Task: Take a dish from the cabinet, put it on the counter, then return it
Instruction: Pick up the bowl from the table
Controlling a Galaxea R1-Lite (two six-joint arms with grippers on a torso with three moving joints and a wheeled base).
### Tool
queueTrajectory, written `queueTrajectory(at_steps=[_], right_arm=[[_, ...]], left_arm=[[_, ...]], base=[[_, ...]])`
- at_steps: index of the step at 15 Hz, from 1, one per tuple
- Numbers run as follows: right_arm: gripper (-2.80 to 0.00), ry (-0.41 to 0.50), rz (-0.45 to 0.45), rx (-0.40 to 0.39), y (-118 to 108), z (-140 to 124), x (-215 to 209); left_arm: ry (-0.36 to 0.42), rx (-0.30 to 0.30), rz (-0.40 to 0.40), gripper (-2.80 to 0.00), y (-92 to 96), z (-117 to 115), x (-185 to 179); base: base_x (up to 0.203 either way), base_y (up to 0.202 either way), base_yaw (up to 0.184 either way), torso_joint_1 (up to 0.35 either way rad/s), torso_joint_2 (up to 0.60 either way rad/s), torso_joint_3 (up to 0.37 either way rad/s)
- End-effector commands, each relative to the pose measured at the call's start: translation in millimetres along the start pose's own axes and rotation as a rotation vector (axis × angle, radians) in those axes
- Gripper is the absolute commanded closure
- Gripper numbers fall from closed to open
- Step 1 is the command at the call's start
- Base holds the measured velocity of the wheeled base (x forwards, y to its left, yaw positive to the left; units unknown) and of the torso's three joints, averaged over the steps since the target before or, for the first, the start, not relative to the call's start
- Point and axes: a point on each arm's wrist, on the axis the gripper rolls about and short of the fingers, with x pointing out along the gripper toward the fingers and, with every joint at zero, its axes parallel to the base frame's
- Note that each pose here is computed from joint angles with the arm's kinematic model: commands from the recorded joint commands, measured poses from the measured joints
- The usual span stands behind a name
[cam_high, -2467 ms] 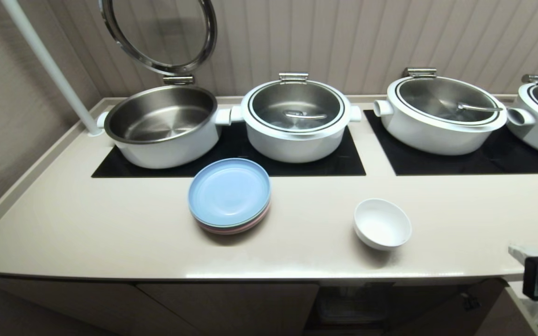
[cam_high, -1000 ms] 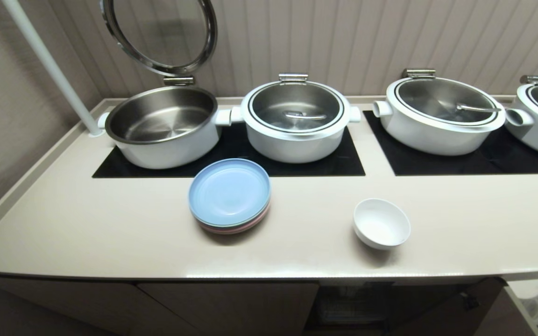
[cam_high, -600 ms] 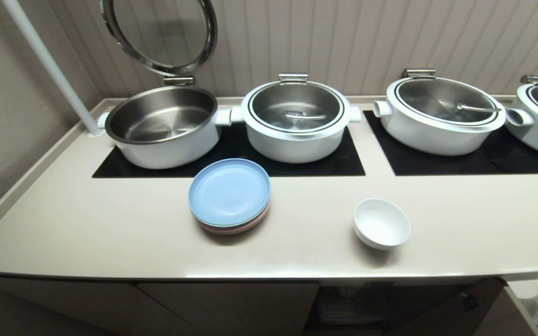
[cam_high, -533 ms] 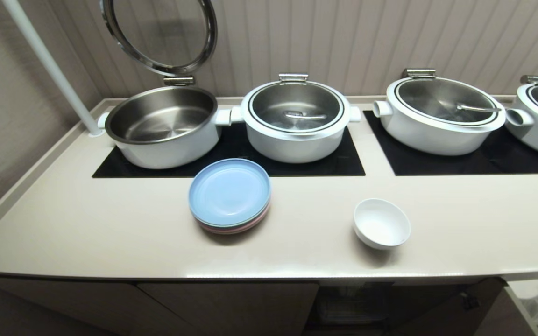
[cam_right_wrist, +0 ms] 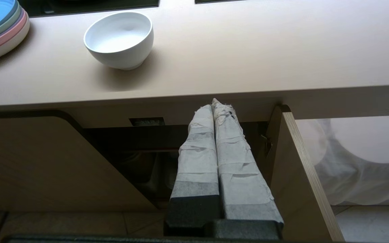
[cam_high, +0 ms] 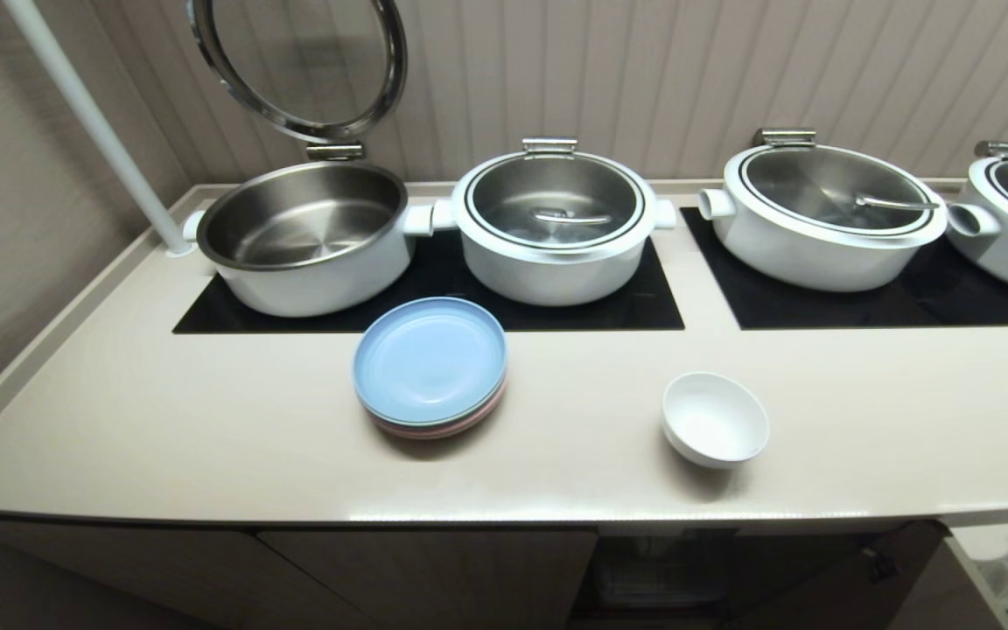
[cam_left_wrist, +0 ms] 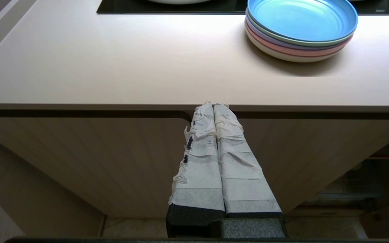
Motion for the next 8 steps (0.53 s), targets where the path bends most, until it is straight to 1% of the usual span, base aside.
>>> queueTrajectory(at_steps=[1, 4, 6, 8], right_arm=[[0.00, 0.001, 0.001, -0.008, 0.0, 0.1, 0.2], [0.00, 0.001, -0.001, -0.020, 0.0, 0.2, 0.2], [0.00, 0.000, 0.001, -0.097, 0.0, 0.2, 0.2], [0.00, -0.001, 0.002, -0.114, 0.0, 0.3, 0.2]], left_arm=[[0.000, 0.000, -0.001, 0.00, 0.0, 0.0, 0.0], [0.000, 0.000, 0.000, 0.00, 0.0, 0.0, 0.0], [0.000, 0.000, -0.001, 0.00, 0.0, 0.0, 0.0], [0.000, 0.000, 0.000, 0.00, 0.0, 0.0, 0.0]], base=[[0.000, 0.000, 0.000, 0.000, 0.00, 0.000], [0.000, 0.000, 0.000, 0.000, 0.00, 0.000], [0.000, 0.000, 0.000, 0.000, 0.00, 0.000], [0.000, 0.000, 0.000, 0.000, 0.00, 0.000]])
